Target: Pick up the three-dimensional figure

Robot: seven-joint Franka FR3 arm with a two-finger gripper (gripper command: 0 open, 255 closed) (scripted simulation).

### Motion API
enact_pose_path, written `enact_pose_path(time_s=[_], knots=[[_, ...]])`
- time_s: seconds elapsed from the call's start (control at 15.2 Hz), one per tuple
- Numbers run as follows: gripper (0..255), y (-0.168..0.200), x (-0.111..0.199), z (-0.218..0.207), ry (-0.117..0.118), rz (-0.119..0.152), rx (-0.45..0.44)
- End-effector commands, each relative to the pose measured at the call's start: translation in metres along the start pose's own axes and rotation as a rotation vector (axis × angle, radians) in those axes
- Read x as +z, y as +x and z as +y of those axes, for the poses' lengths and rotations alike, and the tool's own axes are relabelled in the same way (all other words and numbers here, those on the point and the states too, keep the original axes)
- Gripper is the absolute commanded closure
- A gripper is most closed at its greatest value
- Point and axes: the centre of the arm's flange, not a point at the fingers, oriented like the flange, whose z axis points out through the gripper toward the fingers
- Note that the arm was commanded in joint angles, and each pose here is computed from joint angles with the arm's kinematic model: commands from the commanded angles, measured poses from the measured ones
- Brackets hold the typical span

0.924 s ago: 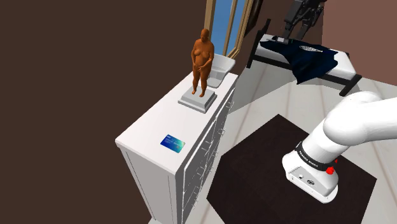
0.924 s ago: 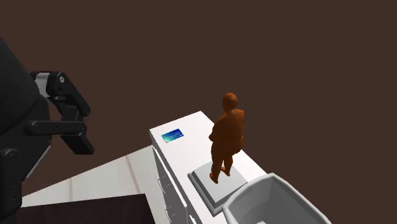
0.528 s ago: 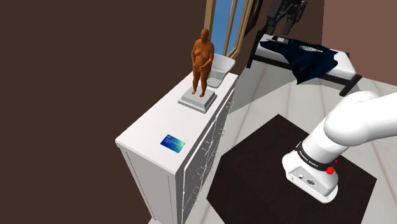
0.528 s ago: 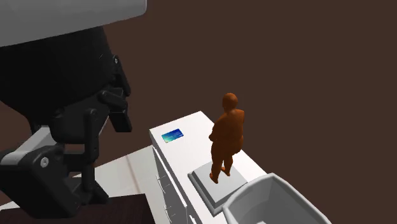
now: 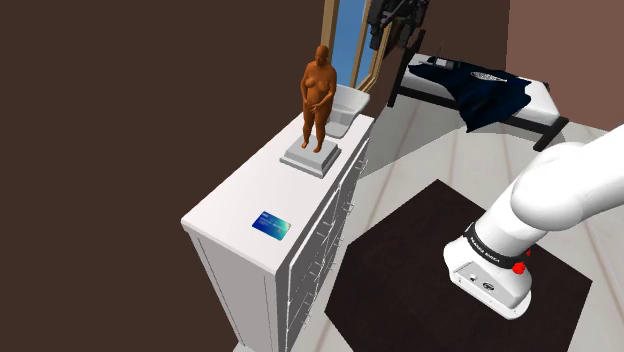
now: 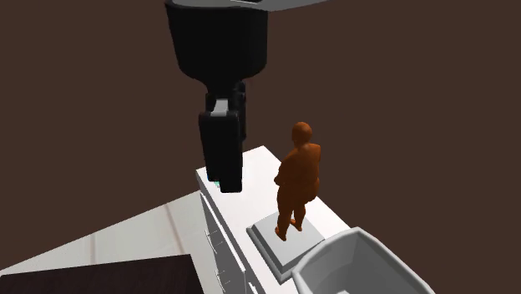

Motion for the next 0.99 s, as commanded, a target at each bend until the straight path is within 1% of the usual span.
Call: enact_pose_path(time_s=[0.0, 0.59, 0.92], knots=[[0, 0.02, -0.001, -0.02, -0.009, 0.003, -0.007], [0, 0.101, 0.005, -0.111, -0.055, 0.014, -0.041], [0, 0.101, 0.032, -0.109, -0.055, 0.014, -0.041]])
